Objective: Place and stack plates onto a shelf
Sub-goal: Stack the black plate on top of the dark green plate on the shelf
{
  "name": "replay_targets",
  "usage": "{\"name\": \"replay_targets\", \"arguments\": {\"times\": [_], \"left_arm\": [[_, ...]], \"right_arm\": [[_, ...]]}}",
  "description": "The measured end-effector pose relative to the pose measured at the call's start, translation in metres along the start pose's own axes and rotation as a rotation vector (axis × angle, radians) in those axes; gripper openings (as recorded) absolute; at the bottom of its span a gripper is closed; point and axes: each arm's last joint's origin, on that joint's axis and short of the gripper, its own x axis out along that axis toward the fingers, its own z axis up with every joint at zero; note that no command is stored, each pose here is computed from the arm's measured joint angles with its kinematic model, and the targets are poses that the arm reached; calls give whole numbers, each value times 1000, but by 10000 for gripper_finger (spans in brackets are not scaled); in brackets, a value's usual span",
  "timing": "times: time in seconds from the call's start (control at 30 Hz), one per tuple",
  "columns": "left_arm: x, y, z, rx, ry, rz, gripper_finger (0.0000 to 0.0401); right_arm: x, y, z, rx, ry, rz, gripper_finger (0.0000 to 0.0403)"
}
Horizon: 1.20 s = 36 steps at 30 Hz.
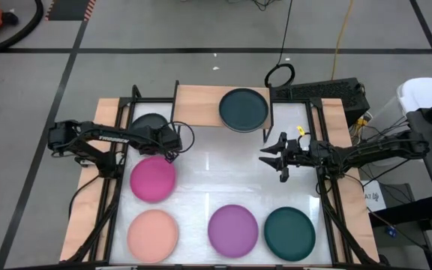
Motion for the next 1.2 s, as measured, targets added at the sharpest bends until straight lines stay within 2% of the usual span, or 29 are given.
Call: {"name": "replay_targets", "arguments": {"times": [0.2,0.47,0.87,1.0,1.2], "left_arm": [[-7,1,1,-2,-2,43,12],[-23,8,9,-32,-14,162,12],[-85,29,42,-40,-80,327,12],[-110,33,59,-43,-149,312,12],[-151,23,91,52,-376,169,12]], "right_arm": [[0,0,0,17,1,0,143],[0,0,-1,25,10,-2,143],[0,0,-2,42,21,-5,143],[0,0,-2,42,23,-5,143],[0,0,-2,41,23,-5,143]]}}
